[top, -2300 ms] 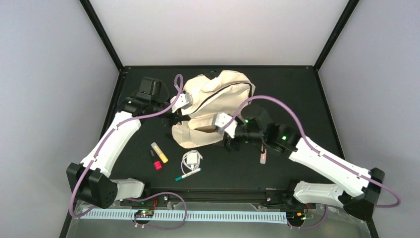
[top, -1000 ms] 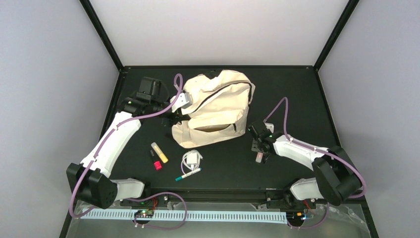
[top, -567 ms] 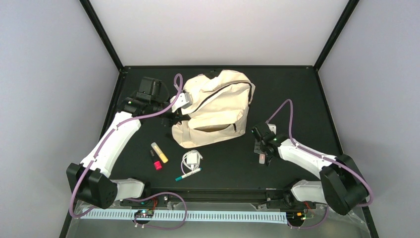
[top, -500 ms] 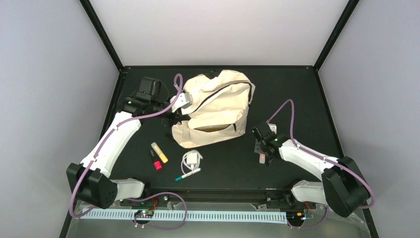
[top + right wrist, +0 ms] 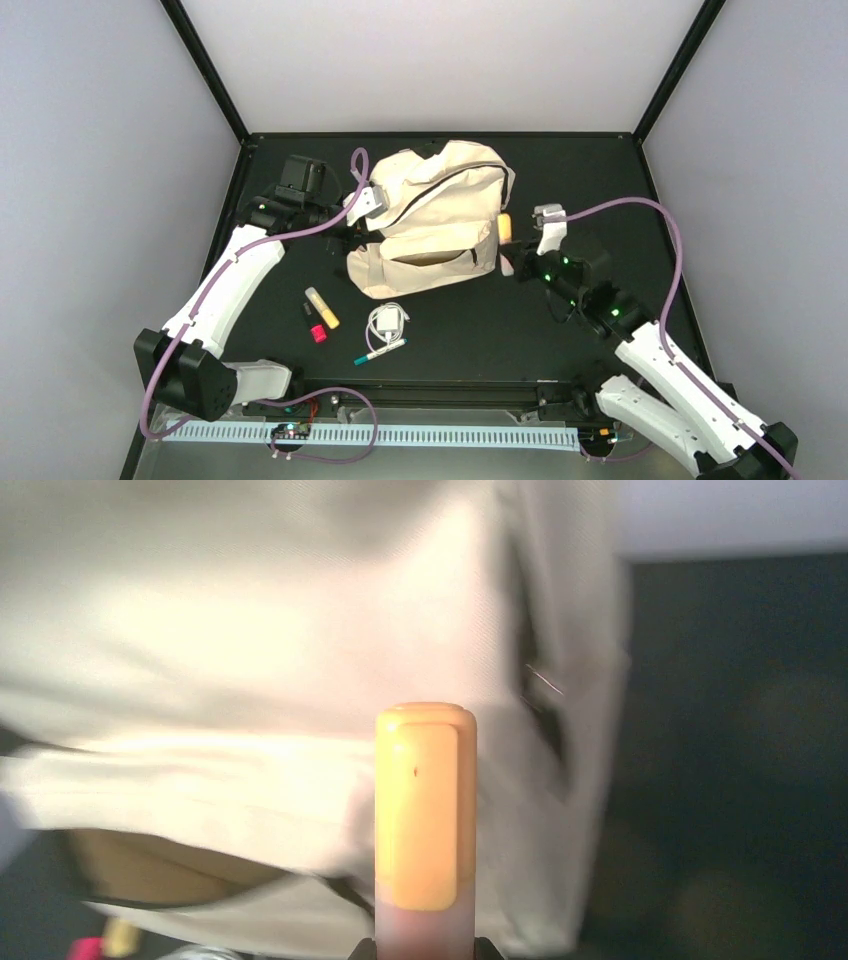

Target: Pack the student bag

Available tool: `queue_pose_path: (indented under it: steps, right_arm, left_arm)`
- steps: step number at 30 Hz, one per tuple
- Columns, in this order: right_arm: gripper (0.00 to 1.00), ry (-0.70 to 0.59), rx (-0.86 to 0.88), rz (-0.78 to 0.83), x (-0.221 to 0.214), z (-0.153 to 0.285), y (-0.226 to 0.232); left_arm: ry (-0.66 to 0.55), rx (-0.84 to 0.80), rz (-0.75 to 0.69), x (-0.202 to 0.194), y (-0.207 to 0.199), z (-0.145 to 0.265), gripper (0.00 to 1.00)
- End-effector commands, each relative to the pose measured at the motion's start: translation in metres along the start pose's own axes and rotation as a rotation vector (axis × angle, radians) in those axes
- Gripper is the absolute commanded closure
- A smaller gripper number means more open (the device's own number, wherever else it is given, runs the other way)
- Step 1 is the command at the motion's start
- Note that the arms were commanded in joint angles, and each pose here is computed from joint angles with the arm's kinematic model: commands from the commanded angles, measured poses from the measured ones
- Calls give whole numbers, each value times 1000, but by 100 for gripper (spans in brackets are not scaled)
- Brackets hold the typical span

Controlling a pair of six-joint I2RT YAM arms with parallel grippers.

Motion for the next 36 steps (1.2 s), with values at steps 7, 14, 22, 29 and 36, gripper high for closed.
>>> queue_pose_path:
  steps: [7, 14, 22, 29, 36]
  right_arm:
    - [94, -501, 633, 548, 69, -20, 118]
    - [89, -481, 647, 887, 53, -62, 141]
    - [86, -442, 574, 1084, 42, -68, 133]
    - [86, -551, 575, 1104, 69, -60, 142]
    - [87, -437, 590, 1096, 32, -87, 137]
  left_arm:
    - [-71, 6, -56, 17, -3, 8, 98]
    - [-67, 19, -67, 17, -4, 10, 98]
    - [-66, 5, -69, 17, -4, 9, 98]
    - [-68, 3, -68, 17, -4, 9, 98]
    - [-64, 7, -71, 17, -5, 10, 98]
Point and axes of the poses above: each gripper's point midway between its finger pads, its own z axis back along the fingers, its own y axis along the line the jaws close on, x = y × z, the point moved 8 cm from there along z, back along the fingers, and after that the axes turned 13 degrees about z, right-handed, at the moved point
